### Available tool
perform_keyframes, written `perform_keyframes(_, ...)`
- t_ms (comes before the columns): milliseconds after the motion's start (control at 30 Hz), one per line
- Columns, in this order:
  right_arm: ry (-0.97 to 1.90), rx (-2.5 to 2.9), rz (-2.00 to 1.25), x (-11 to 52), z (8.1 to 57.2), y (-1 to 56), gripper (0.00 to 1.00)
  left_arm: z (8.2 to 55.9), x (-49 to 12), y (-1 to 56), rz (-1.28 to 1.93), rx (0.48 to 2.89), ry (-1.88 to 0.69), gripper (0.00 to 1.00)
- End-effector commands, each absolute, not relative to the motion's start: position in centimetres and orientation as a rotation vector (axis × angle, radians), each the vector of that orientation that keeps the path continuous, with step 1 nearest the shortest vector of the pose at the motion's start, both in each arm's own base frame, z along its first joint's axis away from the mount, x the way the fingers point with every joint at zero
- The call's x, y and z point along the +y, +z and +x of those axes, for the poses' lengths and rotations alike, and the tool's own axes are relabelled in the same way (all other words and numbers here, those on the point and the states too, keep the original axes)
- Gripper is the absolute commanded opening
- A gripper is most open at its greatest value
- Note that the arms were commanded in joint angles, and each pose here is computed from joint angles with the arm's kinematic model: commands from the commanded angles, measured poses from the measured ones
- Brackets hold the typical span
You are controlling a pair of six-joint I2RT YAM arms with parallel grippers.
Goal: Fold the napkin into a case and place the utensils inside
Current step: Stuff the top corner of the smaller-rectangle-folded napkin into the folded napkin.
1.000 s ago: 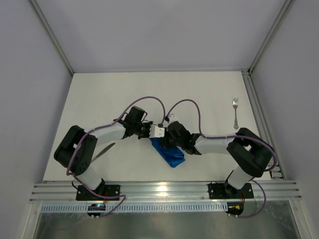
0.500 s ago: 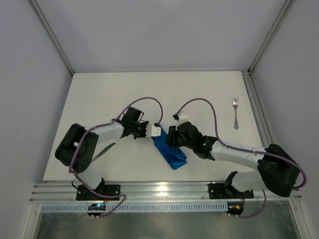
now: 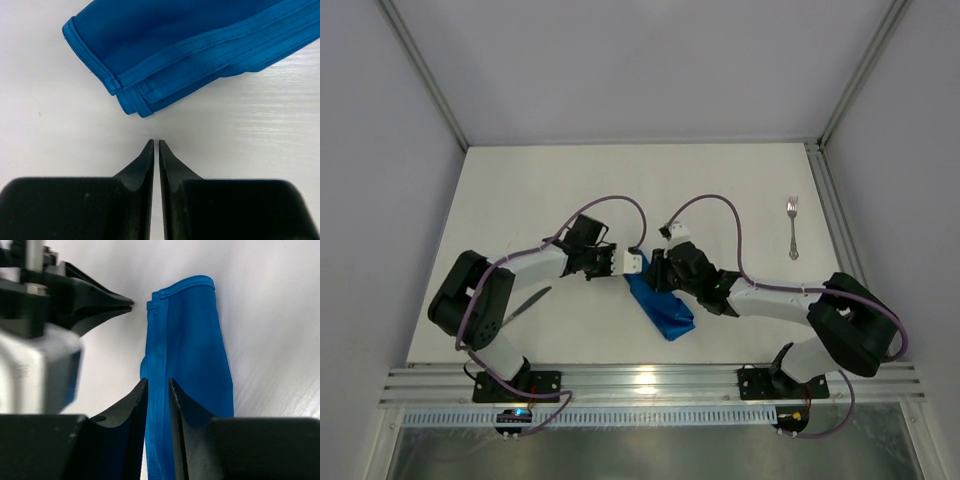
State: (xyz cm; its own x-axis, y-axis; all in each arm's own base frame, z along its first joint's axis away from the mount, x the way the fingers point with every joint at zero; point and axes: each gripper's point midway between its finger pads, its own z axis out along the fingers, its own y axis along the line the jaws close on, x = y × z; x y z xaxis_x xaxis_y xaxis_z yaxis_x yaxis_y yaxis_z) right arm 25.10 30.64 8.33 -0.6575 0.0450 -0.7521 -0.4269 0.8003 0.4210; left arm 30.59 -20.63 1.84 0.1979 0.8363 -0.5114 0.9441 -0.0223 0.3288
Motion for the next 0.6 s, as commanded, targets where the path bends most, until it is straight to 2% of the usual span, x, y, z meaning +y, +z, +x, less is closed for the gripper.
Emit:
perform_keyframes(0, 0.731, 2.194, -0.229, 31.2, 26.5, 7.9, 0.26, 29.2, -21.4, 4.1, 1.782, 1.727, -0.411, 0.09)
perform_keyframes(67, 0.714, 2.242, -0.227, 31.0, 26.2, 5.9, 0.21, 29.8, -21.5, 6.3, 1.705, 1.749, -0.457, 0.10)
perform_keyframes(200, 0.738, 2.287, -0.159, 31.2, 25.8, 3.7, 0.16, 29.3, -21.7, 9.7, 1.564, 1.822, -0.575, 0.15)
perform_keyframes(300, 0.756, 2.307, -0.145, 31.6, 25.7, 2.5, 0.13, 28.5, -23.2, 11.9, 1.417, 1.879, -0.715, 0.30)
perform_keyframes(333, 0.770, 2.306, -0.131, 31.8, 25.7, 2.4, 0.12, 28.6, -23.5, 12.1, 1.367, 1.911, -0.733, 0.37)
perform_keyframes(433, 0.784, 2.307, -0.094, 31.7, 25.7, 2.0, 0.10, 29.9, -24.7, 10.9, 1.215, 2.060, -0.751, 0.43)
perform_keyframes(567, 0.789, 2.301, -0.046, 31.4, 25.6, 1.7, 0.08, 30.5, -24.9, 7.6, 1.141, 2.276, -0.743, 0.43)
